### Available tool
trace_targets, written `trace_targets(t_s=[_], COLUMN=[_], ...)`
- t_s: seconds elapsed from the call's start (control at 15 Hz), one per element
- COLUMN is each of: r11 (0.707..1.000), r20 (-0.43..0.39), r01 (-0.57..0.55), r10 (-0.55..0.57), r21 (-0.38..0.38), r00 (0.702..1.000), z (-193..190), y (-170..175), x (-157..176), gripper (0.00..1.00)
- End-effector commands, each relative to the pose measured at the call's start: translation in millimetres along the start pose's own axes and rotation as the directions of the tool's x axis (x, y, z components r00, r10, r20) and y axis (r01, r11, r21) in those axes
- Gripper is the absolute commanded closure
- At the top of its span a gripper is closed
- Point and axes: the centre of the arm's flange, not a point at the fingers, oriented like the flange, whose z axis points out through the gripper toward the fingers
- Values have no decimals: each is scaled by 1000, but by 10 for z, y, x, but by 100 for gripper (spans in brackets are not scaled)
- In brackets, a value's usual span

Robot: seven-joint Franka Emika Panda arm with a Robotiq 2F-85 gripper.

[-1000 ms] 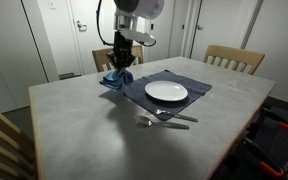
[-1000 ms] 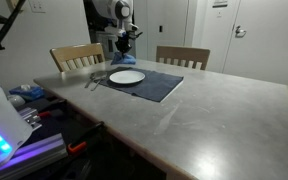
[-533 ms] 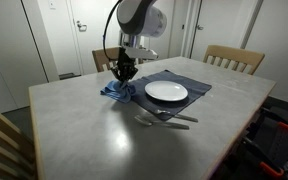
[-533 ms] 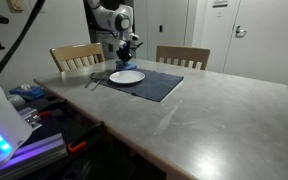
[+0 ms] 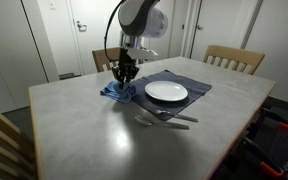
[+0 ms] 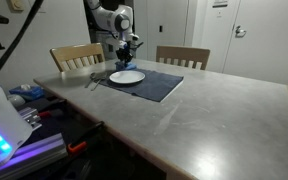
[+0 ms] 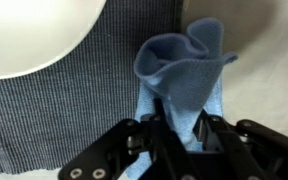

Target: Pick up the blue cloth and wipe the white plate.

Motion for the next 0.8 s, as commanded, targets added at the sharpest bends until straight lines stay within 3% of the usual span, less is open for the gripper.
trace_targets(t_s=[0.0,0.33,0.73], r11=[999,1000,1000], r20=[15,42,70], r01=[31,8,8], r10=[-31,-7,-7], r21=[-28,-19,-16], r00=[999,999,998], z=[-344,-800,-998], y=[91,115,121], x=[-119,-212,-349], gripper=[38,3,0])
